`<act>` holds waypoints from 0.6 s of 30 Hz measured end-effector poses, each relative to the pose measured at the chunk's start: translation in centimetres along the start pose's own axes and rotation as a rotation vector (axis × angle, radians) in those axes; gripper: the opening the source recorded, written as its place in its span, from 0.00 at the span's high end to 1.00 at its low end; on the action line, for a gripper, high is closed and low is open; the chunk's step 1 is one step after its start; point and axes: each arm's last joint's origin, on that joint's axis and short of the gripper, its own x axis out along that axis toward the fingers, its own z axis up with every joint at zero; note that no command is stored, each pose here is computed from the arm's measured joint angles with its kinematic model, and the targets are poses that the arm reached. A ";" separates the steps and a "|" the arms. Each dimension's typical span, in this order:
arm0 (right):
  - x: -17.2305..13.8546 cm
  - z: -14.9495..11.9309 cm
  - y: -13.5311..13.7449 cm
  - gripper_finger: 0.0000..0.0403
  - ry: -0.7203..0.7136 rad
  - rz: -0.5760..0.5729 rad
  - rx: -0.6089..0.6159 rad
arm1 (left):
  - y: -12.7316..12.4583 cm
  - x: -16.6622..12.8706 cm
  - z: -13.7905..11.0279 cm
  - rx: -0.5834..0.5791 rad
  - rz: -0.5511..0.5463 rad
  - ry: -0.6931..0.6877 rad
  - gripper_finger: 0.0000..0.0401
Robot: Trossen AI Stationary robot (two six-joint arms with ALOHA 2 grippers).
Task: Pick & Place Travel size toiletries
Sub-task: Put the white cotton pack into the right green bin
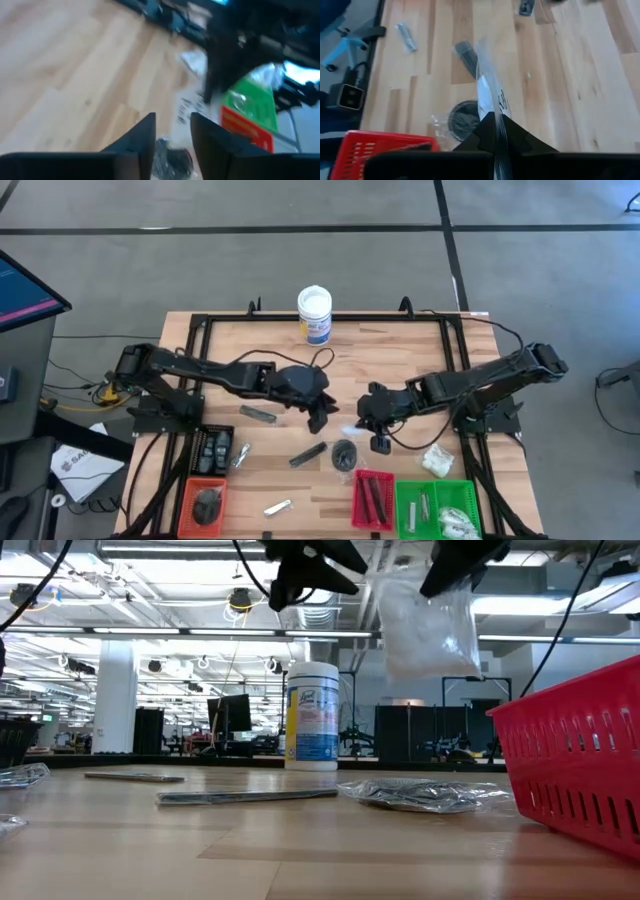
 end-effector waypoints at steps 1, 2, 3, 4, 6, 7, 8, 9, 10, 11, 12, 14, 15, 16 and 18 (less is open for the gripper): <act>-0.2 -0.1 0.2 1.00 -0.003 0.007 0.004 | 0.0 -0.3 0.2 -0.002 0.011 -0.017 0.69; -0.5 -0.1 0.4 1.00 -0.010 0.011 0.013 | 0.0 -0.7 0.4 -0.003 0.021 -0.034 0.68; -0.8 -0.1 0.6 1.00 -0.020 0.015 0.025 | 0.0 -1.0 0.5 -0.005 0.028 -0.047 0.67; -1.1 -0.2 0.8 1.00 -0.027 0.015 0.036 | 0.0 -1.2 0.7 -0.006 0.032 -0.061 0.66; -1.6 -0.4 1.4 1.00 -0.041 0.009 0.056 | -0.1 -1.6 0.9 -0.006 0.037 -0.074 0.65; -1.9 -0.5 1.7 1.00 -0.050 0.009 0.067 | -0.1 -1.6 0.9 -0.005 0.035 -0.078 0.64; -2.2 -0.7 2.0 1.00 -0.056 0.011 0.077 | -0.1 -1.6 0.9 -0.005 0.035 -0.078 0.64; -2.5 -0.8 2.4 1.00 -0.060 0.011 0.089 | -0.1 -1.7 0.9 -0.004 0.038 -0.073 0.64; -2.8 -1.0 2.7 1.00 -0.067 0.012 0.104 | -0.2 -1.7 0.8 -0.003 0.035 -0.073 0.64; -3.0 -1.2 3.1 1.00 -0.071 0.013 0.120 | -0.3 -1.8 0.8 -0.001 0.031 -0.079 0.65; -3.3 -1.5 3.5 1.00 -0.068 0.012 0.132 | -0.5 -1.8 0.8 0.001 0.028 -0.080 0.65; -3.8 -2.2 4.4 1.00 -0.056 0.005 0.160 | -0.8 -1.9 0.5 0.009 0.018 -0.074 0.65; -4.0 -2.6 4.8 1.00 -0.046 0.003 0.180 | -1.0 -1.9 0.3 0.012 0.013 -0.070 0.65; -4.3 -3.2 5.2 1.00 -0.029 -0.003 0.198 | -1.3 -1.9 0.1 0.016 0.006 -0.068 0.65; -4.9 -4.2 6.2 1.00 -0.010 -0.006 0.232 | -1.9 -1.9 -0.3 0.022 -0.013 -0.065 0.65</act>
